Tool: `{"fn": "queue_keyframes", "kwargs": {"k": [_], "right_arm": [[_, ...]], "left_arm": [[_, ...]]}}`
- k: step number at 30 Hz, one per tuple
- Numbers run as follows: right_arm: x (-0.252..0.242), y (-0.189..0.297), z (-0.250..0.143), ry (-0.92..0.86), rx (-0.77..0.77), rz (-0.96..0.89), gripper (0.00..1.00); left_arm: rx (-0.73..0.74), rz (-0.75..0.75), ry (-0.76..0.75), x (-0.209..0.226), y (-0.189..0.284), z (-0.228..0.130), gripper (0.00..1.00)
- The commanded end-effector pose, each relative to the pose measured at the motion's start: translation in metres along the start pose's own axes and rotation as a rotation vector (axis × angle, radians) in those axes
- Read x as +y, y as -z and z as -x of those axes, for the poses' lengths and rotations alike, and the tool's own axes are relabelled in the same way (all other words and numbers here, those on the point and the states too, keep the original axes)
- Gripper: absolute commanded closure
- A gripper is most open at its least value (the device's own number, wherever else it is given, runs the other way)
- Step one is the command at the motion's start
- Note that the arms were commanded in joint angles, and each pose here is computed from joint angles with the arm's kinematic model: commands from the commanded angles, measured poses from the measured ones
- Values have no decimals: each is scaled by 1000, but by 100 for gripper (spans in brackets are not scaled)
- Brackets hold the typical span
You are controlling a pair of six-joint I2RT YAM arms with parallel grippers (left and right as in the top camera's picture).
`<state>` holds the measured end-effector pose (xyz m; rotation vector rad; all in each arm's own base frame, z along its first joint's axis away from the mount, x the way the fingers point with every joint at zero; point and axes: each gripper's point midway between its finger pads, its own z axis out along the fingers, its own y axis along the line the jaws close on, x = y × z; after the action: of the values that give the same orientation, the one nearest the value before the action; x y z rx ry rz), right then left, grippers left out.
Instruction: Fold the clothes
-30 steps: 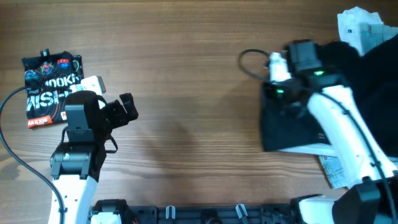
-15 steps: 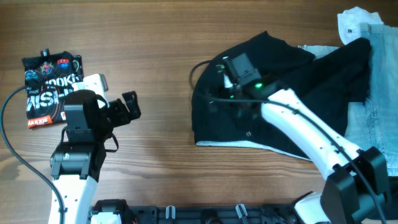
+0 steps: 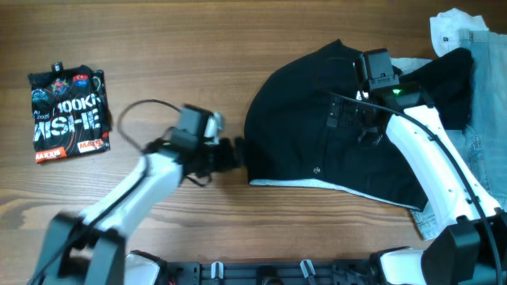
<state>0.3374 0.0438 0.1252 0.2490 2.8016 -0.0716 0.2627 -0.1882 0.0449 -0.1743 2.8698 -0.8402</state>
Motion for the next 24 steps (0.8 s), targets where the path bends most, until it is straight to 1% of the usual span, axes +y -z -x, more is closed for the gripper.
{"fn": "queue_keyframes", "kwargs": {"k": [1, 2, 3, 4, 5, 6, 7, 8, 12, 14, 16, 17, 18, 19, 20, 21, 22, 23, 24], "right_arm": [[-4, 7, 3, -17, -21, -13, 0], [-5, 7, 3, -17, -20, -14, 0], [-5, 7, 3, -17, -19, -13, 0], [-5, 7, 2, -17, -17, -15, 0], [-5, 7, 2, -17, -14, -15, 0], [-6, 7, 0, -15, -9, -18, 0], [-6, 7, -1, -15, -5, -20, 0], [-6, 7, -1, -14, -5, -20, 0], [-9, 7, -1, -14, -5, -38, 0], [-16, 7, 0, -14, -14, -72, 0], [-17, 7, 1, -22, -14, -74, 0], [-19, 7, 1, -27, -14, -75, 0], [-19, 7, 1, -28, -14, -75, 0], [-18, 7, 1, -27, -12, -67, 0], [-16, 6, 0, -28, -7, -55, 0], [-14, 6, 0, -28, -5, -44, 0], [-12, 6, -1, -28, -1, -33, 0], [-10, 6, -1, -28, 3, -23, 0], [-8, 6, -2, -28, 6, -14, 0]], "left_arm": [[95, -3, 73, -16, -33, -24, 7], [101, -7, 102, -19, -39, -26, 9], [102, -14, 113, -24, -44, -27, 14], [100, -22, 99, -27, -48, -28, 27], [99, -27, 91, -29, -50, -28, 42], [97, -30, 88, -30, -50, -27, 62], [90, -24, 88, -29, -50, -26, 88], [72, -8, 91, -25, -50, -22, 96], [23, 9, 120, -11, -37, -4, 96], [-82, 119, 73, 21, 3, 31, 96], [-233, 308, 55, 61, 54, 72, 96], [-332, 406, 69, 81, 88, 98, 96], [-493, 492, 113, 103, 144, 139, 96], [-594, 486, 164, 111, 181, 165, 96], [-686, 442, 194, 112, 214, 188, 92], [-733, 391, 199, 111, 229, 200, 58], [-748, 329, 199, 108, 237, 206, 23], [-736, 302, 202, 108, 237, 205, 11], [-704, 289, 214, 109, 232, 199, 0]]}}
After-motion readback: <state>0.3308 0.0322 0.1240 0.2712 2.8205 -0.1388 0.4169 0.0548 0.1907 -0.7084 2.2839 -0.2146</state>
